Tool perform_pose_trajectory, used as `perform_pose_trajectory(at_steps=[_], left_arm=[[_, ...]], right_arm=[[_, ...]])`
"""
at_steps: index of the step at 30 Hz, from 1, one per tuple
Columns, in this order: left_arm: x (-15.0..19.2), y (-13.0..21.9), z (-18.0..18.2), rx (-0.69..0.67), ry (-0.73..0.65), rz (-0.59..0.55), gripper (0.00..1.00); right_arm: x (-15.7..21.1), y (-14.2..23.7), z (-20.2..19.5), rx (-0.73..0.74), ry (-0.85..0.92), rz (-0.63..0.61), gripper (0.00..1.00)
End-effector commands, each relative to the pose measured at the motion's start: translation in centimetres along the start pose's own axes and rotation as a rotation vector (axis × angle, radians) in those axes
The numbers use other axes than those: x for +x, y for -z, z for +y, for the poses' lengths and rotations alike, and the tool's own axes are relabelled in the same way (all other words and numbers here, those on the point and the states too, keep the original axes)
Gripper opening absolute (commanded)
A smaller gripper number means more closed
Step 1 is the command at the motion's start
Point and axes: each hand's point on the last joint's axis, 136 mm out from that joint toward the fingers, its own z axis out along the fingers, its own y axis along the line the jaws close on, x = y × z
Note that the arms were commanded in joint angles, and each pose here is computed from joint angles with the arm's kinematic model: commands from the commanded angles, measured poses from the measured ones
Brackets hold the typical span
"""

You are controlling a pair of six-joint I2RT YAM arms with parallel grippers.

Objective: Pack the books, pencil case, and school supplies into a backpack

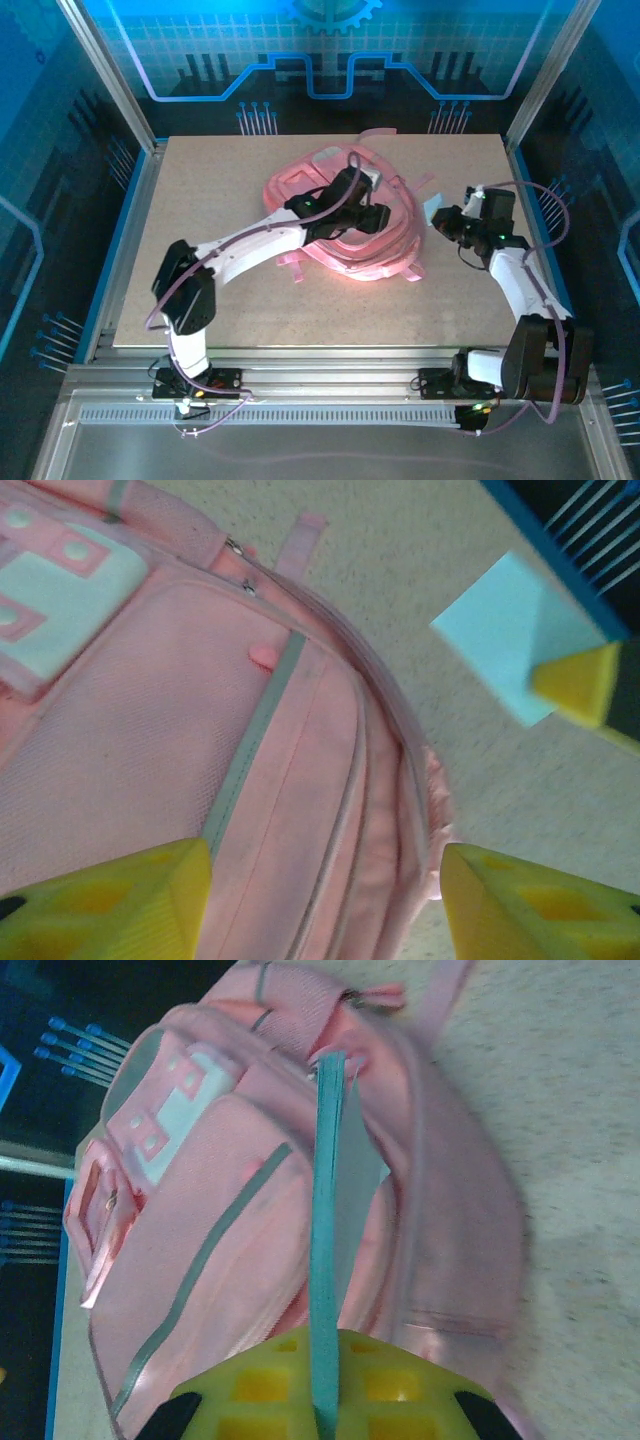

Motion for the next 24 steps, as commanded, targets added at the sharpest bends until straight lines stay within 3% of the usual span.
perform_pose_trajectory(at_steps=[1, 8, 16, 18, 22, 24], left_arm=[[1.4, -1.4, 0.4, -0.053, -0.194, 0.093, 0.64], [5.0, -4.7, 0.4, -0.169, -0.431, 0.242, 0.74], [7.1, -6.4, 1.2, -0.295, -0.583, 0.286, 0.79], [7.0, -6.6, 1.8, -0.329, -0.588, 0.28, 0.7], [5.6, -6.0, 1.1, -0.319, -0.548, 0.244, 0.27], [4.4, -5.3, 0.5, -0.3, -0.516, 0.207, 0.11]], right_arm=[[0.3, 1.7, -0.7, 0.004, -0.032, 0.013, 0.0], [-0.6, 3.3, -1.6, 0.0, -0.074, -0.028, 0.0], [0.0, 2.9, -1.4, -0.042, -0.089, -0.006, 0.0], [0.2, 2.9, -1.3, -0.052, -0.089, -0.001, 0.0], [0.8, 2.8, -0.9, -0.082, -0.08, 0.02, 0.0], [1.2, 2.7, -0.7, -0.088, -0.081, 0.03, 0.0]])
